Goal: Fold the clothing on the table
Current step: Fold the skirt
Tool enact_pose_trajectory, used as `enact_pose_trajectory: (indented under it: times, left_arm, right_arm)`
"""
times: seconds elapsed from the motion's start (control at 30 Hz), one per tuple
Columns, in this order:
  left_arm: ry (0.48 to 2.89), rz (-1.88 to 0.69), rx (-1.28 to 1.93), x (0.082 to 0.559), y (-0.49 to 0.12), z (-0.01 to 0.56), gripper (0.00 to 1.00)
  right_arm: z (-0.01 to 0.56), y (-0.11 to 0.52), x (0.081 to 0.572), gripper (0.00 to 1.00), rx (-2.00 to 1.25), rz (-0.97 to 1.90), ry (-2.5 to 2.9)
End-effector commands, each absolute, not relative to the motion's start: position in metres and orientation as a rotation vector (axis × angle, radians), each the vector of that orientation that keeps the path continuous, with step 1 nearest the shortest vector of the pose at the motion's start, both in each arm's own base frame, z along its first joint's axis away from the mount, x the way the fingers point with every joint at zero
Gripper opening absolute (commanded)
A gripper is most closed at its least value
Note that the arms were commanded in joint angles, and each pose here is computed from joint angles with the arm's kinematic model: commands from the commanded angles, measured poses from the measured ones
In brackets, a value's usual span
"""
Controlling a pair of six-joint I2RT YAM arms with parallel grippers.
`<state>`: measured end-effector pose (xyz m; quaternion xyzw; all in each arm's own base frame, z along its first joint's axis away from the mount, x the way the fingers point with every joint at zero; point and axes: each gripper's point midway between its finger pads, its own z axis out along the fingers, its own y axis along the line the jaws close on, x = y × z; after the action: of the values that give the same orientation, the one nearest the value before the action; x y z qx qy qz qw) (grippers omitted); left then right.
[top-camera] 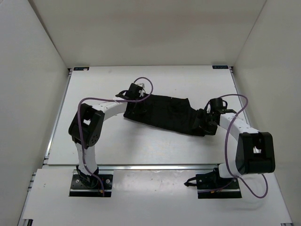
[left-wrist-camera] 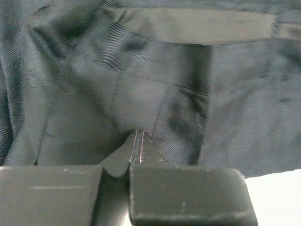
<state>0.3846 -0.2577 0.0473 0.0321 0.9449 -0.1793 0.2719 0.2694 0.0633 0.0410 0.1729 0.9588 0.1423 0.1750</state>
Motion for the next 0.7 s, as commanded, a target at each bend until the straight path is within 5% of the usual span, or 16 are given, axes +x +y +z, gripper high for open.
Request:
enact_pose_trajectory:
  times: [0.0,0.23,0.47,0.67]
  left_arm:
    - [2.536,-0.44,0.056,0.389,-0.251,0.051,0.0]
    - [2.603,-0.346,0.055,0.383,-0.244,0.033,0.0]
    - [2.668,-0.344,0.073,0.37,-0.248,0.02,0.0]
    - [2.711,-0.408,0.058,0.362,-0.265,0.01,0.0]
  right_arm:
    - [0.036,0.058,0.279,0.68,0.509,0.371,2.702]
    - [0.033,0.062,0.293,0.5,0.474,0.358,2.722]
    - [0.03,0.067,0.31,0.03,0.448,0.371,2.703]
    - [0.063,0.064,0.348,0.0,0.356,0.4,2.606]
